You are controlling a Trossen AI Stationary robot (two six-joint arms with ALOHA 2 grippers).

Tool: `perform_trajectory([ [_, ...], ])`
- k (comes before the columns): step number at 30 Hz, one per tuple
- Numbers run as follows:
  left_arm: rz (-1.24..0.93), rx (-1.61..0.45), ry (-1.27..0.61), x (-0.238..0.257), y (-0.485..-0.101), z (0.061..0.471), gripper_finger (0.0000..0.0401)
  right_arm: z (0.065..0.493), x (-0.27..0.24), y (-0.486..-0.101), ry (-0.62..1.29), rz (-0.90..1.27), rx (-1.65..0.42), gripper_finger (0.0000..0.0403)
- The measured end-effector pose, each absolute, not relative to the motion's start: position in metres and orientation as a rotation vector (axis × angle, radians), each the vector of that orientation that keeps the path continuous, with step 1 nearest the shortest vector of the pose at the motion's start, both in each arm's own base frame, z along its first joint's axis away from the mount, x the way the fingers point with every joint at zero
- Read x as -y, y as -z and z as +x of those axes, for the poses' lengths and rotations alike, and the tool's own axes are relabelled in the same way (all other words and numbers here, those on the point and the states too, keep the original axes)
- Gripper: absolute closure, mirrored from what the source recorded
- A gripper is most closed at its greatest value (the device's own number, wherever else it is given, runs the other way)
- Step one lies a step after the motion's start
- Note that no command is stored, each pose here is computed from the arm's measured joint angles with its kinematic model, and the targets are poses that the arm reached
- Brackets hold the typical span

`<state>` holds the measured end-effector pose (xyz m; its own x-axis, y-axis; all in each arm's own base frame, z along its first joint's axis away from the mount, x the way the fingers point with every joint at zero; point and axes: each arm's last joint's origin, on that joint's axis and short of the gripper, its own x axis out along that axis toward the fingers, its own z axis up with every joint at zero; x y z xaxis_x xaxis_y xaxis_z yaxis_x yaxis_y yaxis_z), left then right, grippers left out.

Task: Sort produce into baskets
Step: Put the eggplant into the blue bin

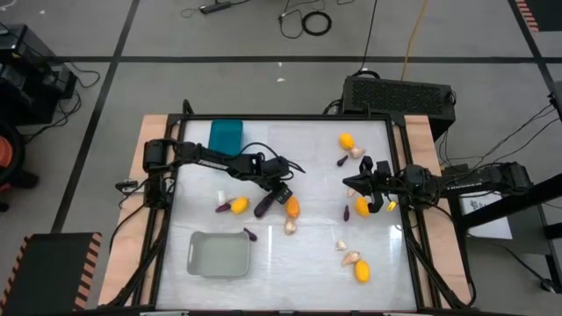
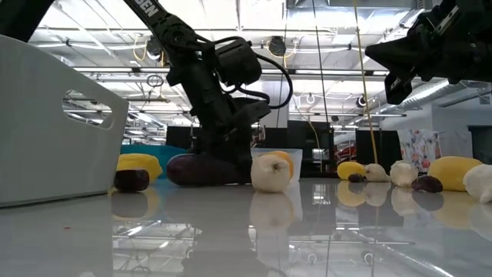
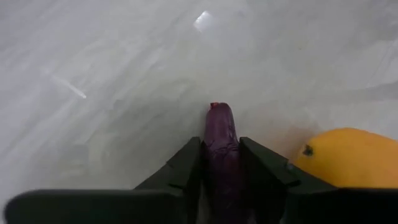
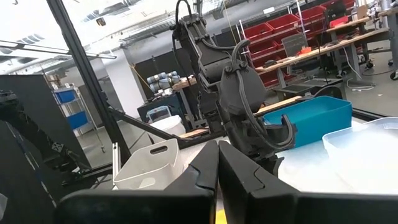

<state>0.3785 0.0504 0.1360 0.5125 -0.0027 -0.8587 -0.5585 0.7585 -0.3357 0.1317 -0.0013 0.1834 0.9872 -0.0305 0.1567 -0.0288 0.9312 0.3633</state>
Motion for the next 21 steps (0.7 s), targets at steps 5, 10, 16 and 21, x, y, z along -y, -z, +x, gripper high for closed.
perform_trajectory([
  [5, -0.602, -0.962, -0.321, -0.051, -0.145, 0.385, 0.0338, 0.132, 0.001, -0.183, 0.001, 0.373, 0.161, 0.0399],
  [10, -0.544, -0.9, -0.28, -0.053, -0.179, 0.389, 0.0336, 0.132, 0.001, -0.183, 0.001, 0.373, 0.16, 0.0399],
  [16, -0.449, -0.842, -0.309, -0.064, -0.234, 0.37, 0.0336, 0.132, 0.001, -0.182, 0.004, 0.373, 0.149, 0.0399],
  [21, -0.391, -0.835, -0.464, -0.082, -0.273, 0.333, 0.0336, 0.132, 0.001, -0.182, 0.007, 0.368, 0.145, 0.0399],
])
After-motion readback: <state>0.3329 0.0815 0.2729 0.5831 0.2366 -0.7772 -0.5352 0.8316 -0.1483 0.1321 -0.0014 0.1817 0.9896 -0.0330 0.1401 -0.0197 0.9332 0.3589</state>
